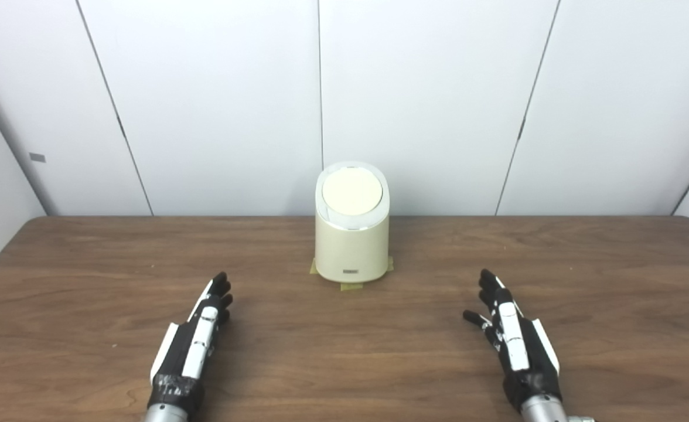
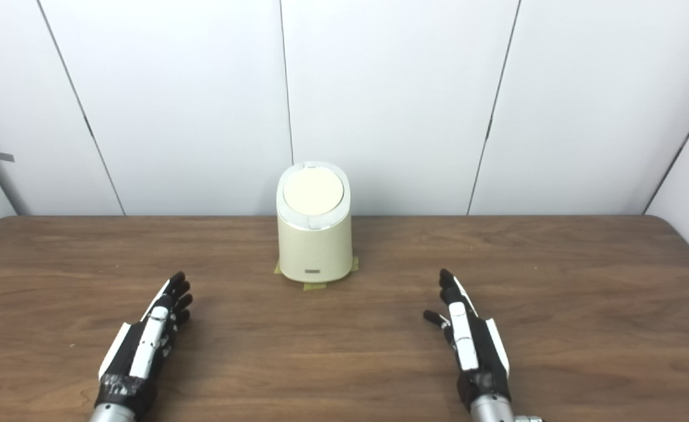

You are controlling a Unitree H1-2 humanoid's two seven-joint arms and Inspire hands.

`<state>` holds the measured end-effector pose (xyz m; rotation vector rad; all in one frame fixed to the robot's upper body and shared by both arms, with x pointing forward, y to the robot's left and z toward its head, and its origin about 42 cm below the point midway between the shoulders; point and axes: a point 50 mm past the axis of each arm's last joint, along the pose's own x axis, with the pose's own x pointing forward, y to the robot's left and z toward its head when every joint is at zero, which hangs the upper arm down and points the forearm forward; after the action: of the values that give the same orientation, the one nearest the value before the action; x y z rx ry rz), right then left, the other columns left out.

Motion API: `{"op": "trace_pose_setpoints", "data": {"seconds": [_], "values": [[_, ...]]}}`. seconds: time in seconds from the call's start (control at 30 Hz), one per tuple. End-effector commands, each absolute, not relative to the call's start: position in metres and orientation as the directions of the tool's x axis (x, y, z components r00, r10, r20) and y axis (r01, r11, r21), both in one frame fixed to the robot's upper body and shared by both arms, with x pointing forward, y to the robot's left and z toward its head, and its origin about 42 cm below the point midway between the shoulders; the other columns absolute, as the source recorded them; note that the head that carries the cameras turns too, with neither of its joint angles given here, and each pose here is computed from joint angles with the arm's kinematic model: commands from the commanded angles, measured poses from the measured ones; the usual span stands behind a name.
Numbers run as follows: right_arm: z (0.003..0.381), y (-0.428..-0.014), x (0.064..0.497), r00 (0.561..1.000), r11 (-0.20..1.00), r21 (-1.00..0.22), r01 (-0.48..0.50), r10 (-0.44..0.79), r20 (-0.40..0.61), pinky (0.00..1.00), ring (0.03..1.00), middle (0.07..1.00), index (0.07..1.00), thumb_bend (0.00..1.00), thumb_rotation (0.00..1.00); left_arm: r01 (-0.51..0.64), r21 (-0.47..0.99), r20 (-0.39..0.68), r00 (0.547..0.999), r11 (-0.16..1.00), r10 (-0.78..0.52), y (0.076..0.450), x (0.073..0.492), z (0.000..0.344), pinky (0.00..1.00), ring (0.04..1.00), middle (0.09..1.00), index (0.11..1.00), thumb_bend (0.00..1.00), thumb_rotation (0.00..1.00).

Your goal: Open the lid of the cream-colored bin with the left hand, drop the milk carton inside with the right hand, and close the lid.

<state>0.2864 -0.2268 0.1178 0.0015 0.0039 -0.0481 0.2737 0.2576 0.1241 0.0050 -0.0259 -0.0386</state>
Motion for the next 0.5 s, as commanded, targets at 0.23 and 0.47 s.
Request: {"op": "trace_pose_setpoints", "data": {"seconds": [0.23,0.47], "values": [[0.1234,-0.2324,0.2943,0.999,0.999,0.035,0.021,-0.022,0.032,1.00,1.000,1.000,1.000,0.58,1.00,-0.003,-0.022,0.070,0.998,1.000,0.005,0.2638,0.2794,0.1368,1.00,1.000,1.000,0.998,0.37,1.00],[0.1242,-0.2319,0.2927,0.999,0.999,0.038,0.011,-0.013,0.034,1.00,1.000,1.000,1.000,0.56,1.00,0.000,-0.032,0.074,0.997,1.000,0.002,0.2634,0.2794,0.1408,1.00,0.995,0.986,0.985,0.33,1.00]]}}
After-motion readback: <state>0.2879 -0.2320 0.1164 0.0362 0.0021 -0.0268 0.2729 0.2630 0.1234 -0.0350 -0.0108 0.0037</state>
